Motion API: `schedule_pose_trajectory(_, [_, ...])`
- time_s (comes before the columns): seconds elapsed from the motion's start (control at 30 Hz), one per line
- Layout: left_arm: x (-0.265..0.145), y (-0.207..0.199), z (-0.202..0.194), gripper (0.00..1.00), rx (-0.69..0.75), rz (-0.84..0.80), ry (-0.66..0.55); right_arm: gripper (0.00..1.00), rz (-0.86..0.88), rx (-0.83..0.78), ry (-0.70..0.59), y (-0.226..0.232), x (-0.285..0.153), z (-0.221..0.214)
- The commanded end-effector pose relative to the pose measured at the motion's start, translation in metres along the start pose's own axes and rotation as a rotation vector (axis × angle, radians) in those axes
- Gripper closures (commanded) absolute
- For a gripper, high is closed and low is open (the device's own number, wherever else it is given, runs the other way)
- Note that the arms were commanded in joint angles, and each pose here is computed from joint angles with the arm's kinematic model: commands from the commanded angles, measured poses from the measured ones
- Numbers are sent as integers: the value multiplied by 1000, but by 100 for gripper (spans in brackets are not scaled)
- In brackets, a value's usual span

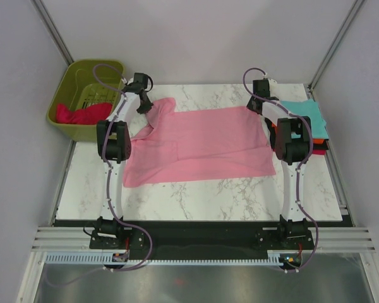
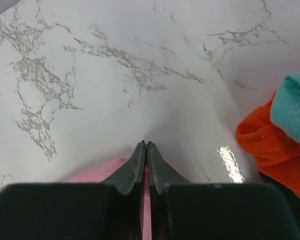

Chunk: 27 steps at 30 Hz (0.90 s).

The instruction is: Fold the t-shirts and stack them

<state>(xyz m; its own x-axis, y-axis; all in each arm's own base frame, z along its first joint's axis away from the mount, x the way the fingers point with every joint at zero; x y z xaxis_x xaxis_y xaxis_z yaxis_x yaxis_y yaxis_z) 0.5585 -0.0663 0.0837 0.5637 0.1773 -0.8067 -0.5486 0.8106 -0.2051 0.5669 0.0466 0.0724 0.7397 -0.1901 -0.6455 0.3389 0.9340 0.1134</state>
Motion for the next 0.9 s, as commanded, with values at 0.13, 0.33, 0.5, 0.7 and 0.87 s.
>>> schedule_pose_trajectory(0.13, [7, -3, -2, 95, -23, -26, 35, 92, -6, -1, 28, -1, -12, -2])
schedule_pose_trajectory(0.33, [-15, -20, 24, 98, -8, -118, -58, 93, 1, 19, 22, 0, -14, 1])
schedule_pose_trajectory(0.5, [-49, -39, 63, 98, 13, -227, -218, 95, 25, 38, 2, 2, -19, 12])
schedule_pose_trajectory(0.7, [-61, -50, 80, 98, 46, -294, -301, 100, 45, 93, 14, -8, -17, 18])
schedule_pose_trajectory(0.87, [-68, -50, 87, 98, 46, -303, -339, 100, 61, 124, 5, -7, -24, 26])
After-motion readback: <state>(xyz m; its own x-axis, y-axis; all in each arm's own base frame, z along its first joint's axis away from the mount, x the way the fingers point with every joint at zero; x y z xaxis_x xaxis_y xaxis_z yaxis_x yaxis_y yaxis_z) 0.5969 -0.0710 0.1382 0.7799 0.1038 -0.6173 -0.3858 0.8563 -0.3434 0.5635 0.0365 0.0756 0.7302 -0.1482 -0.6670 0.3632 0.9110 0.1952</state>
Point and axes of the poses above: each gripper's point midway between its finger pads, its own x axis out along the fingers, its own y axis along the line the jaws close on, z = x × y, the point moved 7 cm from there along -x, back along the fingers, and after that the axes turned 7 degrees about -x, right-handed, at the moved point
